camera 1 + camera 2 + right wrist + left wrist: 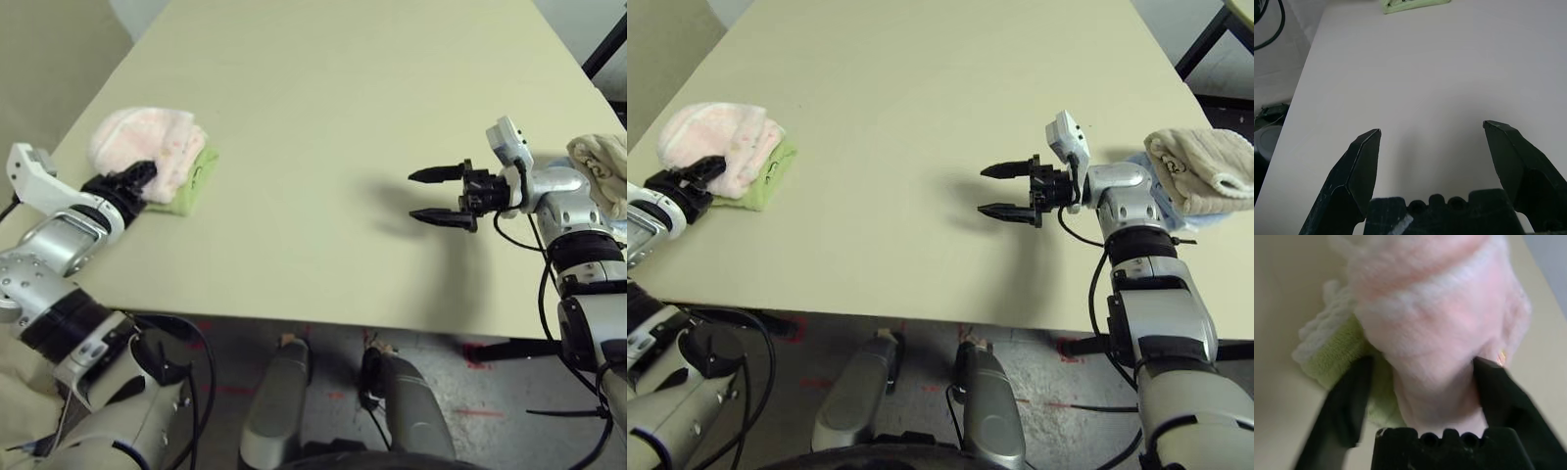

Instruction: Fold the towel and set it aside.

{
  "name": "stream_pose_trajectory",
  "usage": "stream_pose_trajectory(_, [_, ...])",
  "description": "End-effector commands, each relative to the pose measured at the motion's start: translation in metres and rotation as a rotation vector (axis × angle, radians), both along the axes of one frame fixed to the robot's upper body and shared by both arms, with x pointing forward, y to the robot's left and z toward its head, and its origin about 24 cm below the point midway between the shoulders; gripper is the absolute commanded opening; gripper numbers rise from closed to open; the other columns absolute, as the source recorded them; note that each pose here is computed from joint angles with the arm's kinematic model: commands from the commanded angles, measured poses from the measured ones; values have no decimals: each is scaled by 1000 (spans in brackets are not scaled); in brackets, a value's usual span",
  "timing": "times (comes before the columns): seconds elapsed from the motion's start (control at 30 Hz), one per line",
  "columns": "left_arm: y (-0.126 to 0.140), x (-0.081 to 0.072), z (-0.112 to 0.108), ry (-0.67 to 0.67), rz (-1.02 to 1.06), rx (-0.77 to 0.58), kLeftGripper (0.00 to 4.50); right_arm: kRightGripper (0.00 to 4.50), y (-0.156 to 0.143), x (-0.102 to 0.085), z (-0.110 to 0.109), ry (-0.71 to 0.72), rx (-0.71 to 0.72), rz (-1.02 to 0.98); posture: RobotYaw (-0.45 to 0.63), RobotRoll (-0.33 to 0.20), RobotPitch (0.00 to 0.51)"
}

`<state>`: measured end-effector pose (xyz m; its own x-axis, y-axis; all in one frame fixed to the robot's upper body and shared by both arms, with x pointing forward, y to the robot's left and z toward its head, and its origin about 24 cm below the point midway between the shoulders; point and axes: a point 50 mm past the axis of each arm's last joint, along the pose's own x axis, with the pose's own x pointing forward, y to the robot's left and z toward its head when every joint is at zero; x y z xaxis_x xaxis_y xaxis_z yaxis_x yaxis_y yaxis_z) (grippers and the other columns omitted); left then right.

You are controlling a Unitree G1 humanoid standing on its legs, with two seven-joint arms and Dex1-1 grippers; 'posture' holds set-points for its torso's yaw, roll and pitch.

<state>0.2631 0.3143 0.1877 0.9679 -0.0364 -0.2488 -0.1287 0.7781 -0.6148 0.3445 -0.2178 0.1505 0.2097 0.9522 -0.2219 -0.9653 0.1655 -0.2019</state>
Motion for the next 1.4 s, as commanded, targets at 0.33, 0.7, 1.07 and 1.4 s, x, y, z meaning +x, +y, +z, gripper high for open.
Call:
stream_pose_trajectory(0.33, [8, -40, 35, -5, -371, 247, 4453, 4500, 6, 4, 0, 5, 30, -5, 293, 0, 155])
stream_pose_trajectory(0.7, [34, -23, 78, -379, -268, 618, 4453, 4500, 3, 33, 45, -15, 429, -453, 261, 0, 149])
stream_pose_trajectory(1.07, [25, 5, 63, -568, -235, 622, 4453, 4500, -72, 26, 91, -417, 500, -1073, 207, 0, 117])
stream_pose_trajectory(1.4, [31, 22, 52, -560, -249, 592, 4453, 4500, -129, 7, 77, -436, 428, -1343, 171, 0, 72])
